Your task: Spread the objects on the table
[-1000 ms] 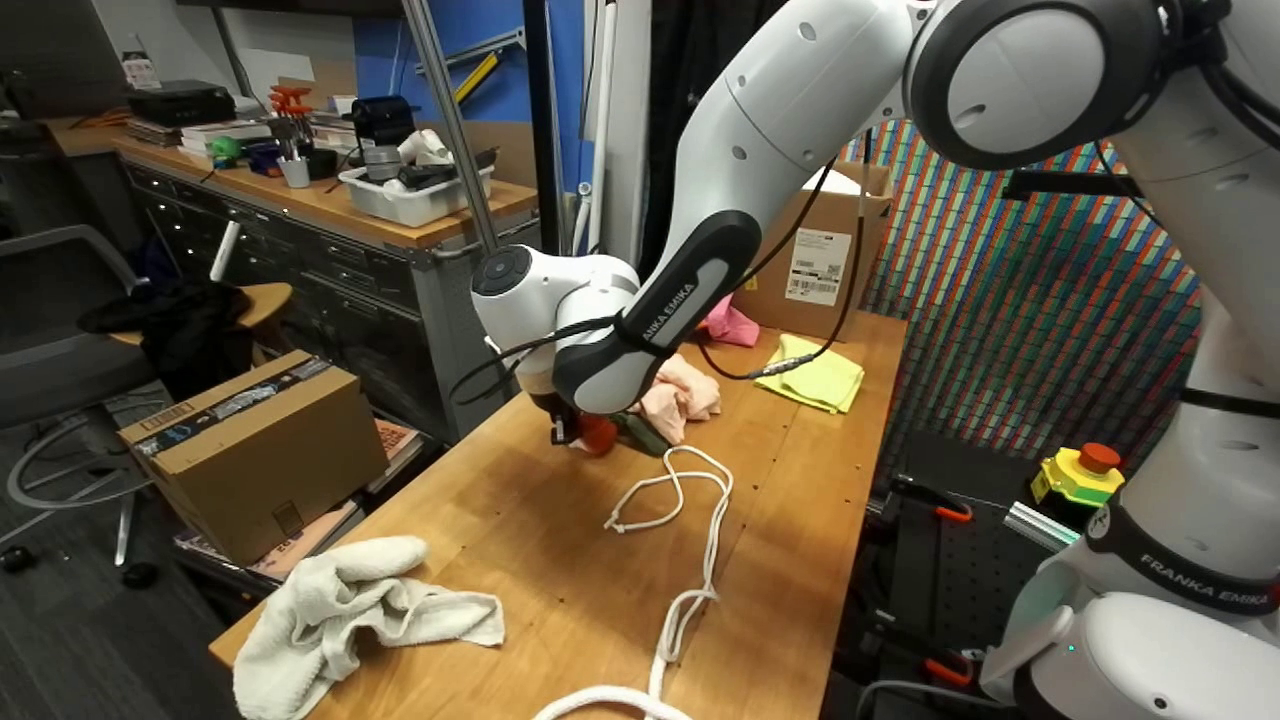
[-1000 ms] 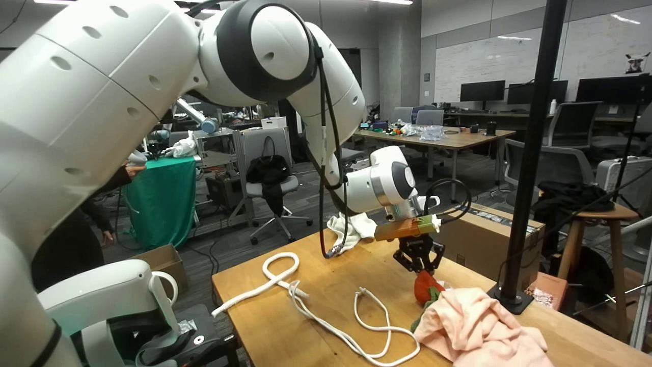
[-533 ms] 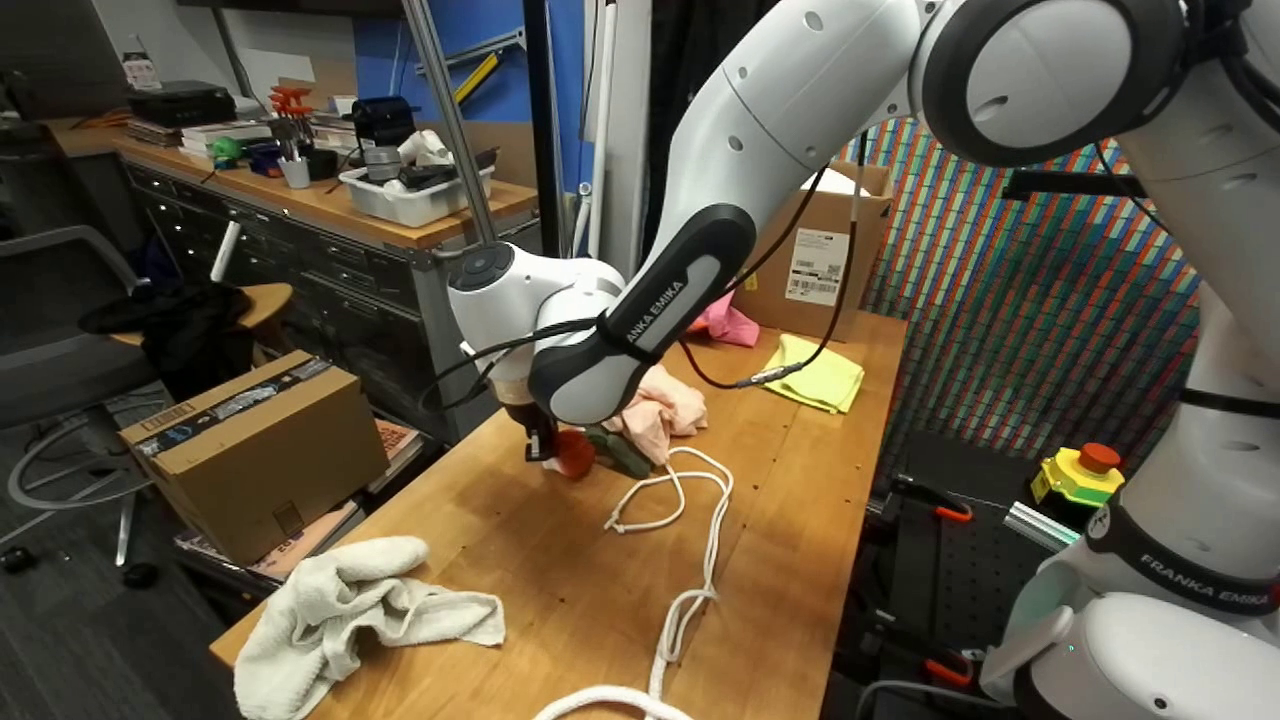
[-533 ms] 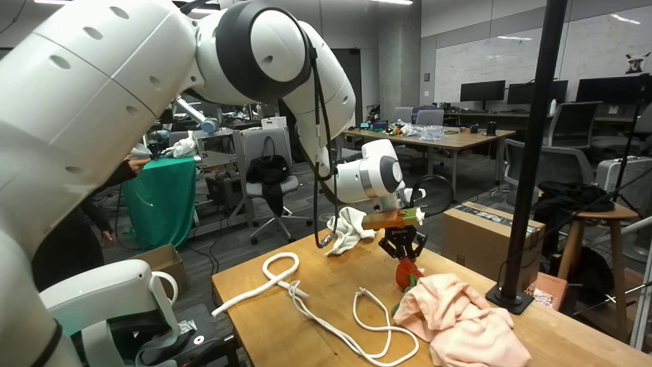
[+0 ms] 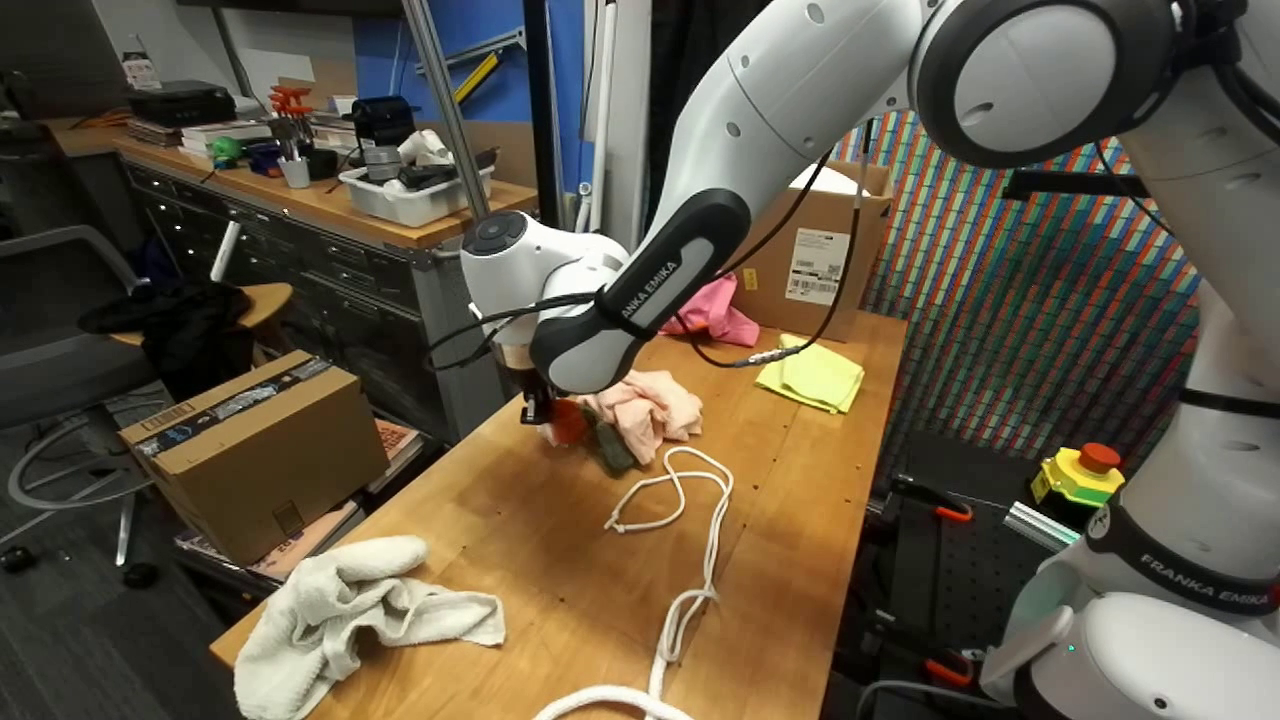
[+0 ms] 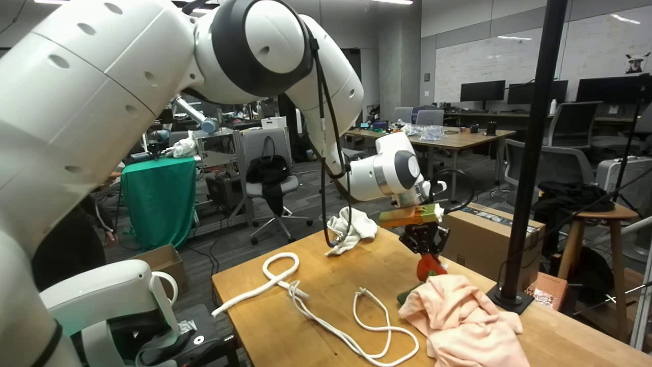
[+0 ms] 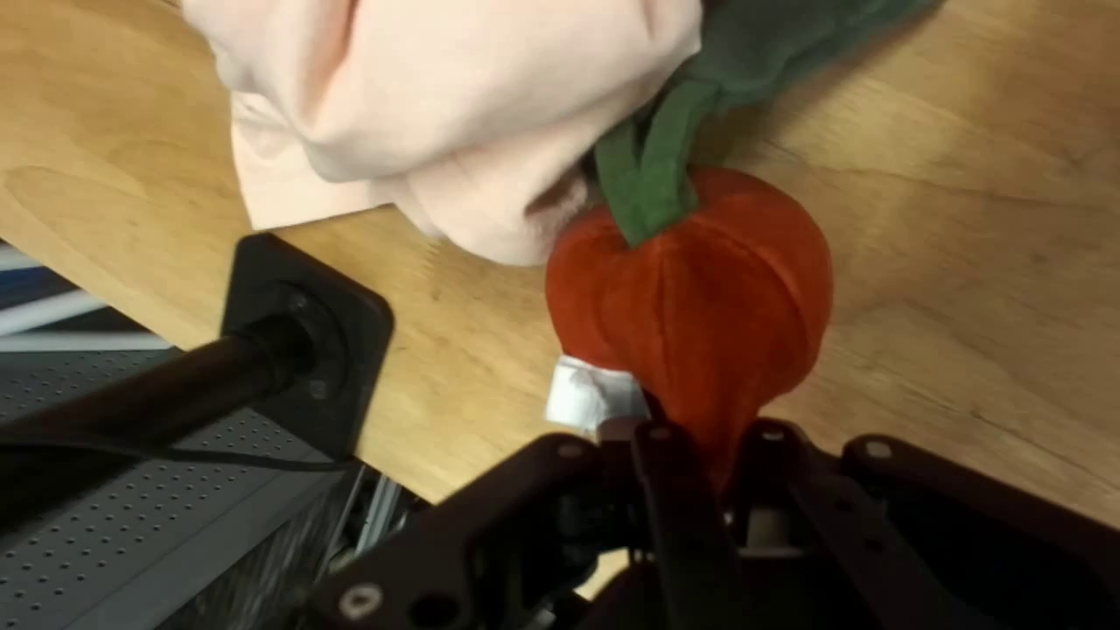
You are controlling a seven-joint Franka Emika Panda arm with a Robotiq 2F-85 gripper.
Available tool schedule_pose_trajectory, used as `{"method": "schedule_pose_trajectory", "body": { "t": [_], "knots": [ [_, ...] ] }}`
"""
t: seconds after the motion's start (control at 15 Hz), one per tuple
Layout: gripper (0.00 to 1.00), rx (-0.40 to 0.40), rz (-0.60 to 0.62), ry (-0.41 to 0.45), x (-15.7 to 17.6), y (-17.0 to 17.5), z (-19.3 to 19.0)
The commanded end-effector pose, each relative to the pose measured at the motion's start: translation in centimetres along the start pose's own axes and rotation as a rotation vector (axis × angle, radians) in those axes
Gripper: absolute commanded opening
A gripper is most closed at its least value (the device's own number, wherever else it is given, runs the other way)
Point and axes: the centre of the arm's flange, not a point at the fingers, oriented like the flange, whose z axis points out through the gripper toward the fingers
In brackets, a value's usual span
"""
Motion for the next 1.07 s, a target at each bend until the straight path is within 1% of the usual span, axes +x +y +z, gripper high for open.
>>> {"method": "schedule_pose_trajectory", "body": {
  "t": [0.0,0.13,0.27,0.47,0.6,0.67,0.8,1.0],
  "knots": [
    [0.04,-0.079,0.064,0.000,-1.9,3.7,0.8],
    [0.04,-0.110,0.098,-0.019,-3.3,5.8,1.7],
    [0.04,-0.118,0.127,-0.033,-4.4,7.4,2.1],
    [0.04,-0.113,0.145,-0.020,-5.5,7.9,1.7],
    [0.04,-0.104,0.160,0.014,-5.6,7.5,1.0],
    [0.04,-0.084,0.179,0.043,-5.3,7.1,0.2],
    [0.04,-0.045,0.250,0.108,-4.7,7.1,-1.4],
    [0.04,0.026,0.372,0.181,-4.0,7.3,-3.8]
  ]
}}
